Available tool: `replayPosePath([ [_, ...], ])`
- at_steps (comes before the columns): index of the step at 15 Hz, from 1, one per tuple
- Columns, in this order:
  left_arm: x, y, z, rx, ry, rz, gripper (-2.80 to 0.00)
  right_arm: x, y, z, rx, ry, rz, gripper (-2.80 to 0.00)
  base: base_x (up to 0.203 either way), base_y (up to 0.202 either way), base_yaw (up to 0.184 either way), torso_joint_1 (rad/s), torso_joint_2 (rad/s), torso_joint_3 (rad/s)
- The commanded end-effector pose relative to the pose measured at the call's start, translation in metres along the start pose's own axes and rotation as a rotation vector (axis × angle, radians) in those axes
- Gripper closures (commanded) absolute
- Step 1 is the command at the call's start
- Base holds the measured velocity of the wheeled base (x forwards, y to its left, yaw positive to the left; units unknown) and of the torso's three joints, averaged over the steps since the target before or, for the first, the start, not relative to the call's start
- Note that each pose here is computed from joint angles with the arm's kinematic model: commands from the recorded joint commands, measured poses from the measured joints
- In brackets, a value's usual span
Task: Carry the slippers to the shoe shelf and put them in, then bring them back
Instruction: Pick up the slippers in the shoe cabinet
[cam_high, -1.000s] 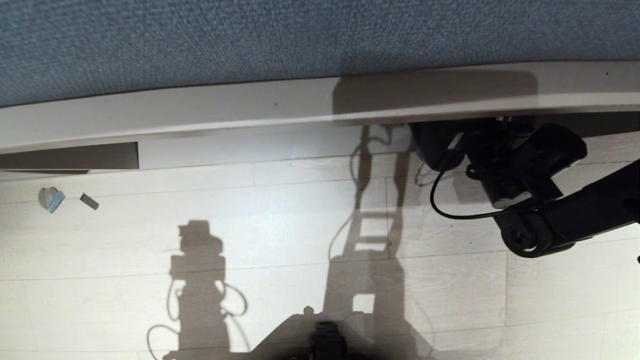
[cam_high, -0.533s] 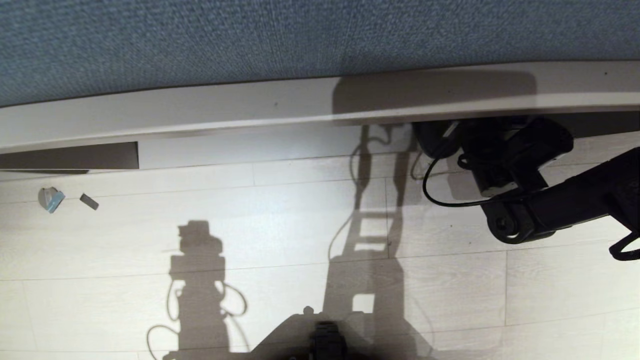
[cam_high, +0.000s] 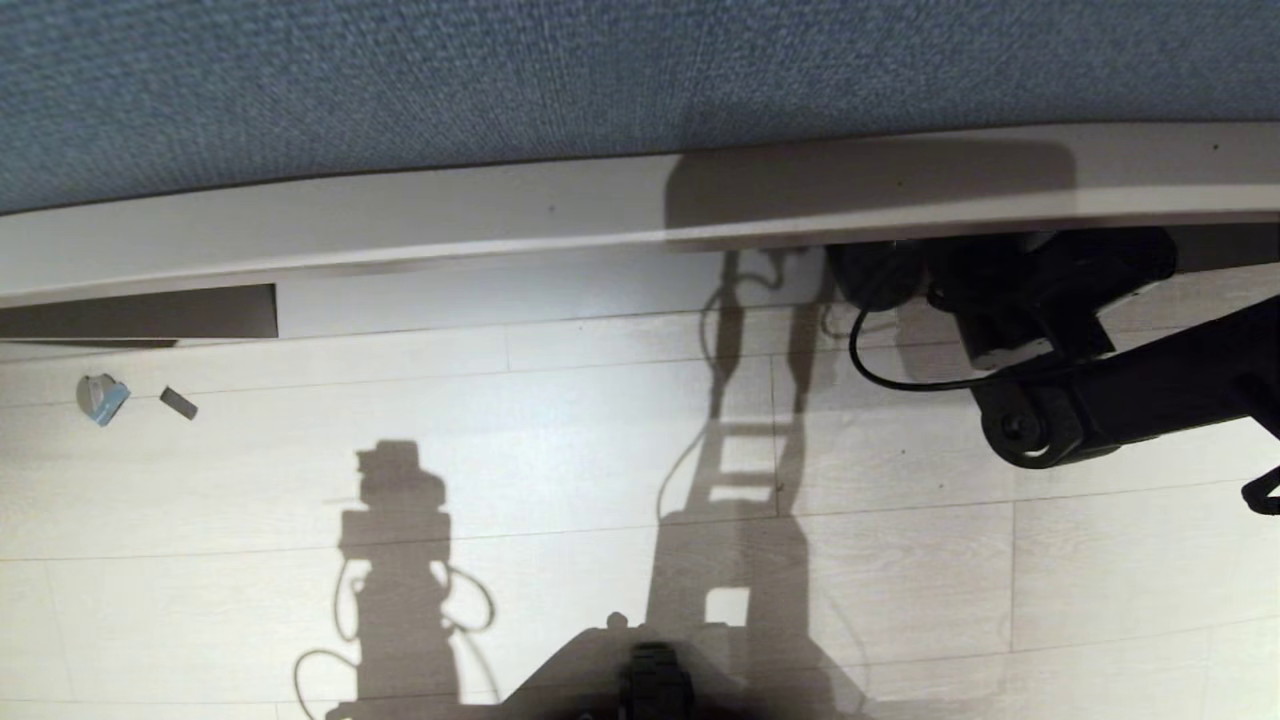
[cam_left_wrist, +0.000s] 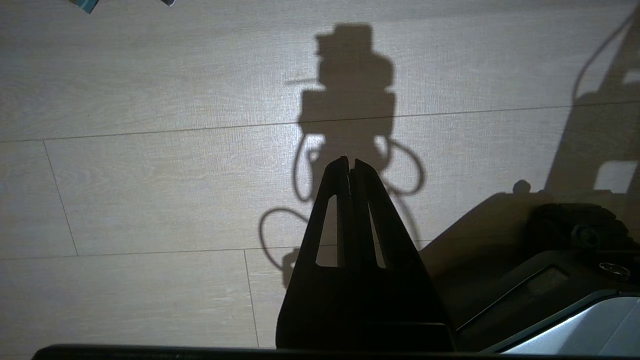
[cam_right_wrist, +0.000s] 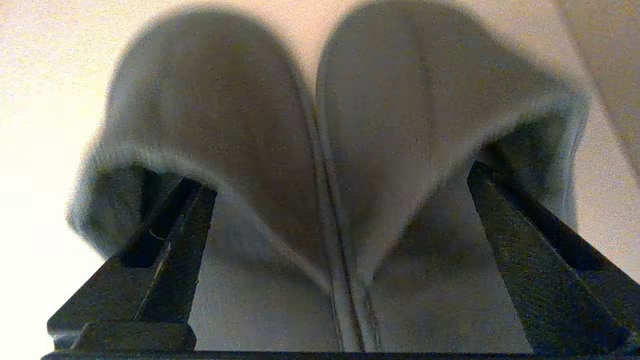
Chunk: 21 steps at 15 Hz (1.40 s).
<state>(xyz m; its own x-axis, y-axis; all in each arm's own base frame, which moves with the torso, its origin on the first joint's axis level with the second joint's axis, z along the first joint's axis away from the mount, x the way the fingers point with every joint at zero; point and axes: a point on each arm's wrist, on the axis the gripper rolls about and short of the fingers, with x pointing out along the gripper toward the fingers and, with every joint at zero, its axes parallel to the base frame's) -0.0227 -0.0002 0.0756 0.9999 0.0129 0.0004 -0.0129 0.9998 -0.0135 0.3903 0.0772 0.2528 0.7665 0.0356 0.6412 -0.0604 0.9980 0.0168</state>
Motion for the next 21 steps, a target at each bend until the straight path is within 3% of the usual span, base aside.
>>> replayPosePath([
  [1,0.000,0.000,0.000,0.000,0.000,0.001,0.00,0.005,0.001,0.008,0.005,-0.041,-0.001,-2.80,0.000,0.000,0.000,0.000,0.00,0.000],
  [14,0.000,0.000,0.000,0.000,0.000,0.001,0.00,0.024,0.005,-0.015,0.004,-0.071,0.031,-2.80,0.000,0.000,0.000,0.000,0.00,0.000],
  [15,0.000,0.000,0.000,0.000,0.000,0.001,0.00,0.025,0.005,-0.015,0.004,-0.068,0.029,0.00,0.000,0.000,0.000,0.000,0.00,0.000],
  [21,0.000,0.000,0.000,-0.003,0.000,0.001,0.00,0.024,0.004,-0.021,-0.003,-0.044,0.035,0.00,0.000,0.000,0.000,0.000,0.00,0.000],
])
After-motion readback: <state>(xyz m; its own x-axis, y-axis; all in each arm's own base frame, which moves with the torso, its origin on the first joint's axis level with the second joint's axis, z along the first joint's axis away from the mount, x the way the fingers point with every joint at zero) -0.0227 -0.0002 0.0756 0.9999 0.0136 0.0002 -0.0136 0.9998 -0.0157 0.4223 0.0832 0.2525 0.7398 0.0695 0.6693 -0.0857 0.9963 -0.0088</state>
